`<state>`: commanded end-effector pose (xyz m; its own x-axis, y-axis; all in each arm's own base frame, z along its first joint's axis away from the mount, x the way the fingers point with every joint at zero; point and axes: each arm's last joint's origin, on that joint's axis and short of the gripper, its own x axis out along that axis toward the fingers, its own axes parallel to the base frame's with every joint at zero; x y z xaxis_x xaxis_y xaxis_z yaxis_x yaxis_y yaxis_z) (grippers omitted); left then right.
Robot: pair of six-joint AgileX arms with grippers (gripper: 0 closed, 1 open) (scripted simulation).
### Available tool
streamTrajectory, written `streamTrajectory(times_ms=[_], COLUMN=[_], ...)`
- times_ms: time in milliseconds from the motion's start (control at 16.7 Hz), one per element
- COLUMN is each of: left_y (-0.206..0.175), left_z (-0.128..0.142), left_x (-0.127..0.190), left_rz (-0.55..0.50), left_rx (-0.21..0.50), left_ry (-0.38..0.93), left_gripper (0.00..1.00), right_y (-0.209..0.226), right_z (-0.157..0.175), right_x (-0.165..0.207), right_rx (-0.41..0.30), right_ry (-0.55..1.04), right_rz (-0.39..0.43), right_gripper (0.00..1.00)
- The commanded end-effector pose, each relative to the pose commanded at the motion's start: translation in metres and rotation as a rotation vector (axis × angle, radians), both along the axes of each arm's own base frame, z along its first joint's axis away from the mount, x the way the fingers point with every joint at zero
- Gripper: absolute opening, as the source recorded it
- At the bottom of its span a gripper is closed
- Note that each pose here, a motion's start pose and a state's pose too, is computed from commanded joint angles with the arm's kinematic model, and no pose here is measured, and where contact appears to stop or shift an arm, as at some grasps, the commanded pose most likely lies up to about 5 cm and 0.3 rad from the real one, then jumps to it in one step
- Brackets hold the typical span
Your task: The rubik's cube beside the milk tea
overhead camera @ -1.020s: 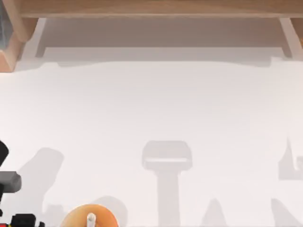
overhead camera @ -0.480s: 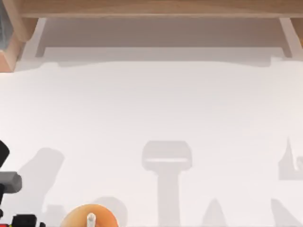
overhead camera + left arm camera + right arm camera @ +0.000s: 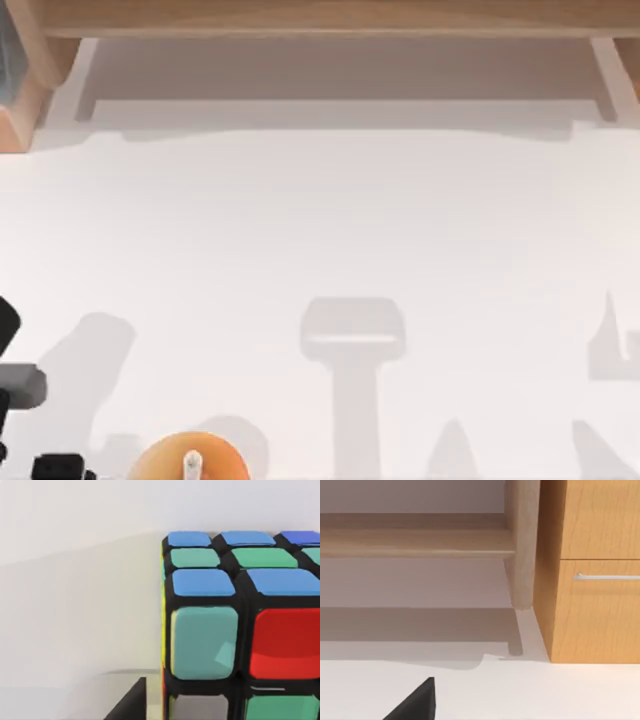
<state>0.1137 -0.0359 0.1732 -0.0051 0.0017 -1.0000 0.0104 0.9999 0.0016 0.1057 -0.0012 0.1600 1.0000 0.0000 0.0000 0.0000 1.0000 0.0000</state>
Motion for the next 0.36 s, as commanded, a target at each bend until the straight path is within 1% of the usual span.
streamTrajectory(times_ms=[60, 360], left_y=[0.0000, 0.0000], left_z=[0.0000, 0.0000], left_x=[0.0000, 0.0000], left_rz=[0.000, 0.000], left_rx=[0.000, 0.000], left_ry=[0.000, 0.000], left_gripper=[1.00, 1.00], right_y=[0.0000, 0.0000], right_z=[0.0000, 0.0000], right_x=[0.0000, 0.0000], right_rx=[0.000, 0.000], right_ry=[0.000, 0.000], right_rz=[0.000, 0.000], right_gripper=[1.00, 1.00])
